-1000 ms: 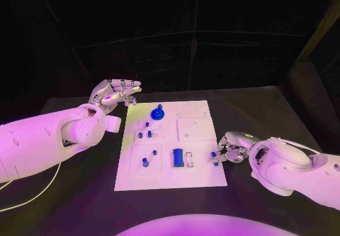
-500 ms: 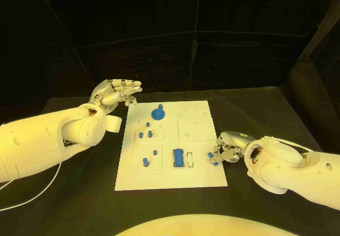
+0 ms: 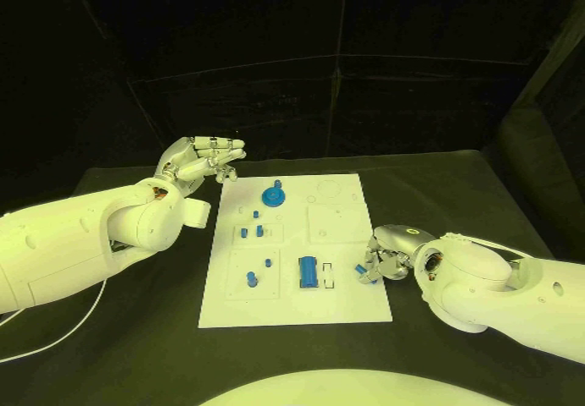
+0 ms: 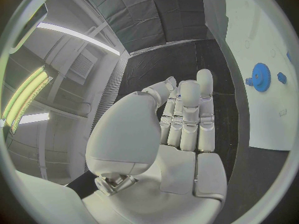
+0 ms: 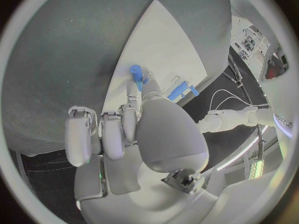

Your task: Assemble the parts on the task board

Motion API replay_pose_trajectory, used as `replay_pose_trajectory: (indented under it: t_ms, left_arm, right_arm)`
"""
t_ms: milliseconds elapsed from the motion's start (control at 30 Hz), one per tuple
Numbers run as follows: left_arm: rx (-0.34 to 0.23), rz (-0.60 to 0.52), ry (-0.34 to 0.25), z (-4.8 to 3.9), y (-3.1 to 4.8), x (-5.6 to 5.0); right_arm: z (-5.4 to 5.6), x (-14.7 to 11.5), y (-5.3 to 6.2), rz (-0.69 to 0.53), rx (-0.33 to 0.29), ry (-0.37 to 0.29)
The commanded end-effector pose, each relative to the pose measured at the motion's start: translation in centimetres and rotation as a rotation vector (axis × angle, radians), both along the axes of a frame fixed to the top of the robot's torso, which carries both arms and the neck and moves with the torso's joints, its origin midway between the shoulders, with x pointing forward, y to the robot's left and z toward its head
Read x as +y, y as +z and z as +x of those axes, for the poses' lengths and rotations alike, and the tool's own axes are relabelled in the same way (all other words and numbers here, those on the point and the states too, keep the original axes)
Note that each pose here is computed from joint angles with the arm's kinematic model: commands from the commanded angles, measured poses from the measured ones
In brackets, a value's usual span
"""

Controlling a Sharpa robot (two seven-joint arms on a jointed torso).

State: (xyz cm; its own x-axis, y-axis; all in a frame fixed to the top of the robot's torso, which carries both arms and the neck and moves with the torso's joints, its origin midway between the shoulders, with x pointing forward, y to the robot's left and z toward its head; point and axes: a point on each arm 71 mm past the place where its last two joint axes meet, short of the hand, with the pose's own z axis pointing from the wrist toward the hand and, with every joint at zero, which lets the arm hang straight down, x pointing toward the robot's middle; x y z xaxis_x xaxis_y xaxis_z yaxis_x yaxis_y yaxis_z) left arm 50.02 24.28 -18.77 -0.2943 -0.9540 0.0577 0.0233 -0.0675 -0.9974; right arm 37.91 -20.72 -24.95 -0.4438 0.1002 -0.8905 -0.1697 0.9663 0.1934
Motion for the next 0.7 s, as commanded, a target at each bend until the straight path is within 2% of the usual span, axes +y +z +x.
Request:
replay_pose_trajectory:
  t_ms: [33,300,567,700]
  left_arm:
    - [-0.002,-0.009,-0.016,-0.02,0.1,-0.2]
    - [-0.001,-0.009,-0.017,0.02,0.06,-0.2]
    - [0.0,-0.009,-0.018,0.03,0.02,-0.3]
    - [0.0,-0.009,-0.018,0.04,0.0,-0.3]
  right_arm:
    - [-0.7,-0.8,-1.4,-0.039,0.078,-0.066]
    - [-1.1,-0.9,-0.7,0.117,0.074,-0.153]
    - [-1.5,-0.2,0.2,0.272,0.038,-0.175]
    - [-1.7,0.3,0.4,0.31,0.032,-0.171]
